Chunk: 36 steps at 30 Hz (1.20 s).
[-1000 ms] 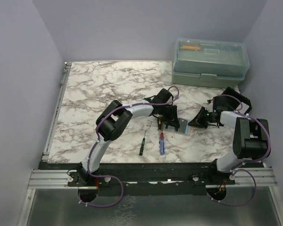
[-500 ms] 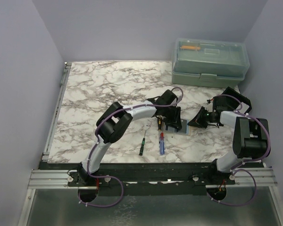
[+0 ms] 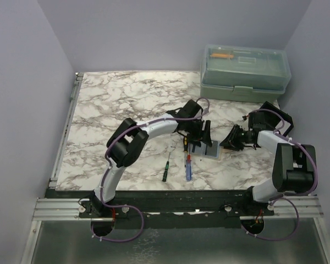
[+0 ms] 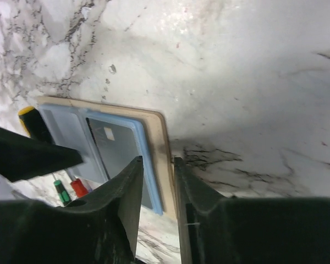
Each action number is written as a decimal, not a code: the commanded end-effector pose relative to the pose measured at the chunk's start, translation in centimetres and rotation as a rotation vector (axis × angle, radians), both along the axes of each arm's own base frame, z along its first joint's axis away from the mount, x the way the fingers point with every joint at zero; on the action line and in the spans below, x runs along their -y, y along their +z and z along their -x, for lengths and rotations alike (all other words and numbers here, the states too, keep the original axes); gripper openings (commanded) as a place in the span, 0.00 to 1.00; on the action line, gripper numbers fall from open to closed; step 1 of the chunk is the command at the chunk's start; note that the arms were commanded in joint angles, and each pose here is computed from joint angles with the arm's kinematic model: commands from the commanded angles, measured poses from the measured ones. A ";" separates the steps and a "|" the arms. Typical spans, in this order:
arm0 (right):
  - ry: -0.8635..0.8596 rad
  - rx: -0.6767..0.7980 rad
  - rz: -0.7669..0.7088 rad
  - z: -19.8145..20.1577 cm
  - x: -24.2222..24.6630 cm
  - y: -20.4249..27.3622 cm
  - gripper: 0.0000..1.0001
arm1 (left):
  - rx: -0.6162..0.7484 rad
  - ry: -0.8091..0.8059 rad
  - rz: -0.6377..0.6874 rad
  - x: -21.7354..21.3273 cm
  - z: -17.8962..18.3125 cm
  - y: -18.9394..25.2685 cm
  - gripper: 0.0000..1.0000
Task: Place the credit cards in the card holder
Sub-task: Insert the credit card into the card holder, then close the card holder at the center of the board.
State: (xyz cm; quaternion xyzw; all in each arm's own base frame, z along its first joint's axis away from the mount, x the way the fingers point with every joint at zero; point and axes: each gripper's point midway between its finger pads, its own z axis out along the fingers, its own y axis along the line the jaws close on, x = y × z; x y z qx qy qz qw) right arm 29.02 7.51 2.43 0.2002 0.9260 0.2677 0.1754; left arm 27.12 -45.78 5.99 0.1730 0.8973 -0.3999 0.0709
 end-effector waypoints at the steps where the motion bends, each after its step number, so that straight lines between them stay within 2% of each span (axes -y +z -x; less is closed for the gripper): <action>1: 0.018 -0.001 0.070 0.4 1.0 0.5 0.33 | 0.024 0.005 0.022 -3.2 -0.9 3.5 0.69; 6: 0.021 0.014 0.044 0.4 0.6 1.1 0.31 | 0.013 0.023 0.000 -5.8 -0.8 3.2 0.70; 12: 0.051 0.030 0.020 0.8 -0.6 1.4 0.27 | 0.018 0.026 -0.021 -5.8 -1.6 1.5 0.71; 16: 0.046 -0.007 0.005 1.3 -1.0 0.2 0.17 | 0.064 0.060 -0.041 -5.4 -3.2 1.1 0.71; 21: -0.083 -0.080 -0.002 1.4 0.0 -1.9 0.11 | 0.086 0.068 -0.051 -4.6 -3.9 0.8 0.71; 28: -0.278 -0.161 0.084 2.6 4.5 -4.0 0.10 | 0.096 0.077 -0.056 -3.8 -5.1 0.8 0.72; 36: -0.305 -0.155 0.085 2.7 5.0 -3.7 0.10 | 0.122 0.095 -0.124 -4.1 -6.5 -0.9 0.72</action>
